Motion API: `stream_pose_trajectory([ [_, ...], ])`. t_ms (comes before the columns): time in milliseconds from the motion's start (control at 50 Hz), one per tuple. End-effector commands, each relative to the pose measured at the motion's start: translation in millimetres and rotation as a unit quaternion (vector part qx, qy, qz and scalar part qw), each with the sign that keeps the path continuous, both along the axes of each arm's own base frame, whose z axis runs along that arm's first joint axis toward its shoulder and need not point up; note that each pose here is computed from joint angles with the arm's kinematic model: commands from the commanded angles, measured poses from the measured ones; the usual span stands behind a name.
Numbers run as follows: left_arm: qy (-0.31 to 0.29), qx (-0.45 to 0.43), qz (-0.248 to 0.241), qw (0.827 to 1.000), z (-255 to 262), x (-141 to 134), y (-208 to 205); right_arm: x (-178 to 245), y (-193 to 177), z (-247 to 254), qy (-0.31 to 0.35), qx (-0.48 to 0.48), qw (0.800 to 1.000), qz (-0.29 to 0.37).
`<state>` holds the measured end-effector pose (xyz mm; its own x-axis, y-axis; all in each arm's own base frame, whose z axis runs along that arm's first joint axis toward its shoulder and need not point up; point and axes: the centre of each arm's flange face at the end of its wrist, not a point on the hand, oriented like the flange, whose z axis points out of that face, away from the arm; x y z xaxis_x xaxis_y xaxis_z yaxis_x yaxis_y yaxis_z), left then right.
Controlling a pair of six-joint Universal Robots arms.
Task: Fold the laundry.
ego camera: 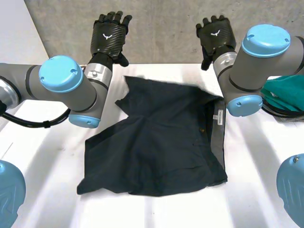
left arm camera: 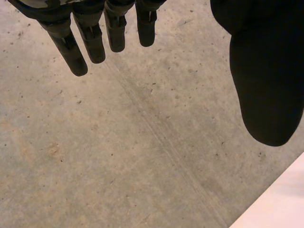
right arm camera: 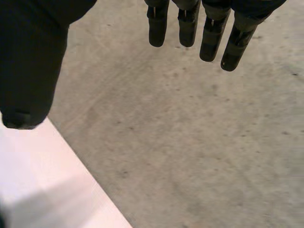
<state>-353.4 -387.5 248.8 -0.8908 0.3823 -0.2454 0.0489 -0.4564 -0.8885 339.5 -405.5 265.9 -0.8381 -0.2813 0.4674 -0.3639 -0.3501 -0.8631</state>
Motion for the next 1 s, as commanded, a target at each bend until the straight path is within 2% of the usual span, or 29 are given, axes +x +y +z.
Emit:
stream_pose_trajectory([
  [20,-0.016,0.031,0.002,0.999,-2,12,21,-20,32,23,0.029,0.051,0.998,-0.016],
  [100,-0.032,0.062,0.0,0.998,-1,24,47,-34,62,16,0.071,0.124,0.99,-0.004],
  [160,-0.062,0.12,0.0,0.991,-10,41,78,-45,93,1,0.111,0.196,0.974,0.019],
  [260,-0.106,0.204,-0.002,0.973,-22,62,123,-59,135,-32,0.149,0.289,0.944,0.055],
  [300,-0.128,0.252,0.004,0.959,-31,77,148,-65,154,-45,0.158,0.321,0.931,0.069],
  [360,-0.149,0.295,0.012,0.944,-41,92,173,-71,171,-56,0.166,0.344,0.921,0.079],
  [440,-0.162,0.323,0.027,0.932,-51,107,195,-76,190,-81,0.167,0.366,0.91,0.098],
  [560,-0.181,0.361,0.038,0.914,-73,123,216,-80,199,-107,0.166,0.362,0.912,0.098],
  [640,-0.181,0.378,0.054,0.907,-86,132,216,-82,203,-119,0.161,0.354,0.916,0.098],
  [700,-0.177,0.38,0.064,0.906,-91,137,211,-83,200,-129,0.153,0.343,0.922,0.092],
  [780,-0.177,0.382,0.069,0.904,-109,136,202,-87,184,-131,0.131,0.301,0.942,0.071],
  [1000,-0.182,0.378,0.058,0.906,-118,129,203,-95,187,-119,0.121,0.275,0.952,0.055],
])
